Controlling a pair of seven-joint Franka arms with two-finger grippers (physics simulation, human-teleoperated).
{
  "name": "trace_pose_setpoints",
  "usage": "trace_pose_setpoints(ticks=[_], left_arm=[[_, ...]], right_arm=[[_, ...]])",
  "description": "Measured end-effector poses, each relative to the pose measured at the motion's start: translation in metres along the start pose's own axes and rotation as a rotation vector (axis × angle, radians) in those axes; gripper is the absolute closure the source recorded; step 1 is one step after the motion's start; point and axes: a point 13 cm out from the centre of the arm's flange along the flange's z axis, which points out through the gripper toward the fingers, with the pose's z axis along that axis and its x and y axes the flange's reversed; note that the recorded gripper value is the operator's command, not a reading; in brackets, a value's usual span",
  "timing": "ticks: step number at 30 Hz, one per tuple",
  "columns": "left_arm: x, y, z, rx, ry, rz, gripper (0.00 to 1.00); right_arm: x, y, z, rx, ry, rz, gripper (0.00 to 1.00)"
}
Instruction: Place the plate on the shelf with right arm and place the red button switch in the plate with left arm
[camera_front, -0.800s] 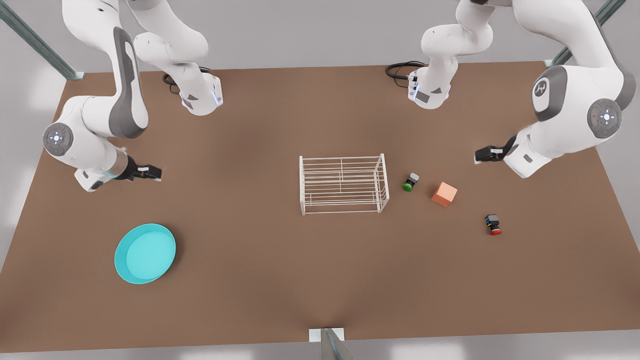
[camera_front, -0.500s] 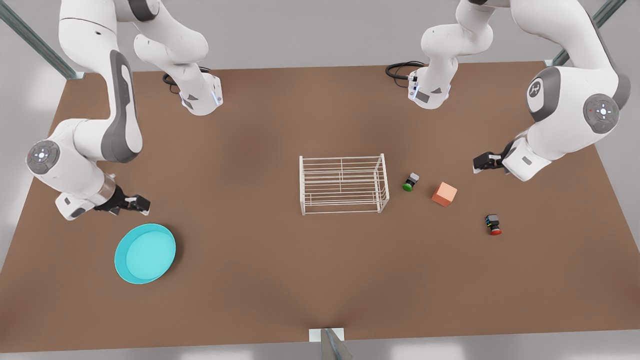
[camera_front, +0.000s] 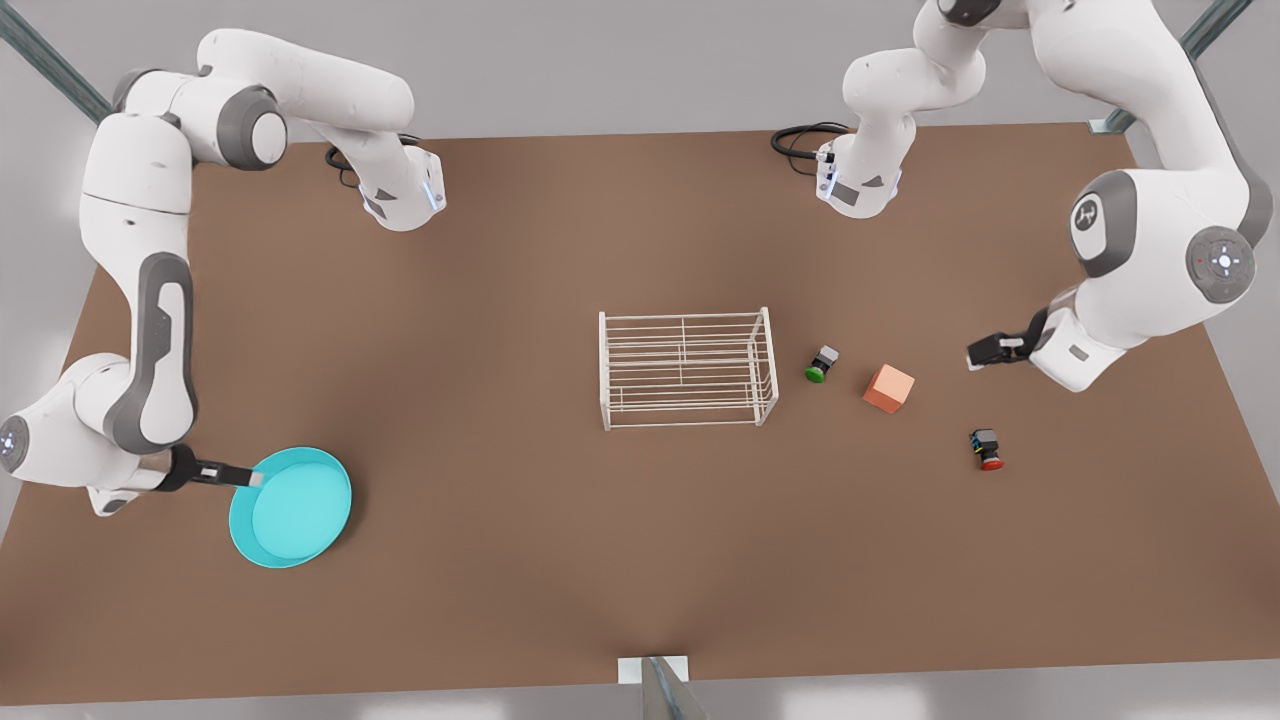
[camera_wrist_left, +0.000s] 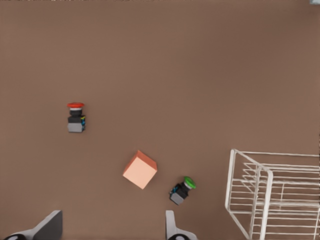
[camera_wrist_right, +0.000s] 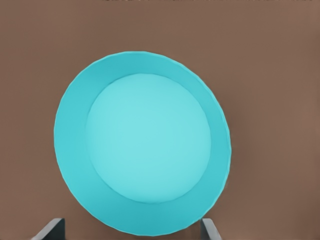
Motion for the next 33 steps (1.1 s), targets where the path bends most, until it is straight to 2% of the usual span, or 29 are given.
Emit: trace_pose_setpoints(ticks=[10,18,24,30,33], left_arm=[[0.012,-0.022,-0.016,-0.004,-0.007,0.024,0.00],[0.013,-0.020,-0.014,-0.008,0.000,0.014,0.00],[0.012,-0.020,-0.014,-0.009,0.001,0.010,0.00],[0.021,-0.016,-0.007,-0.012,0.022,0.001,0.00],[0.023,-0.017,-0.006,-0.013,0.026,0.001,0.00]], right_arm=[[-0.052,-0.051,0.016,0.059,-0.039,-0.188,0.00],[-0.050,-0.077,0.067,-0.054,-0.033,-0.214,0.00],[-0.053,-0.077,0.081,-0.075,-0.046,-0.242,0.07],[-0.057,-0.080,0.092,-0.073,-0.062,-0.261,0.36],[-0.060,-0.081,0.093,-0.069,-0.072,-0.270,0.42]])
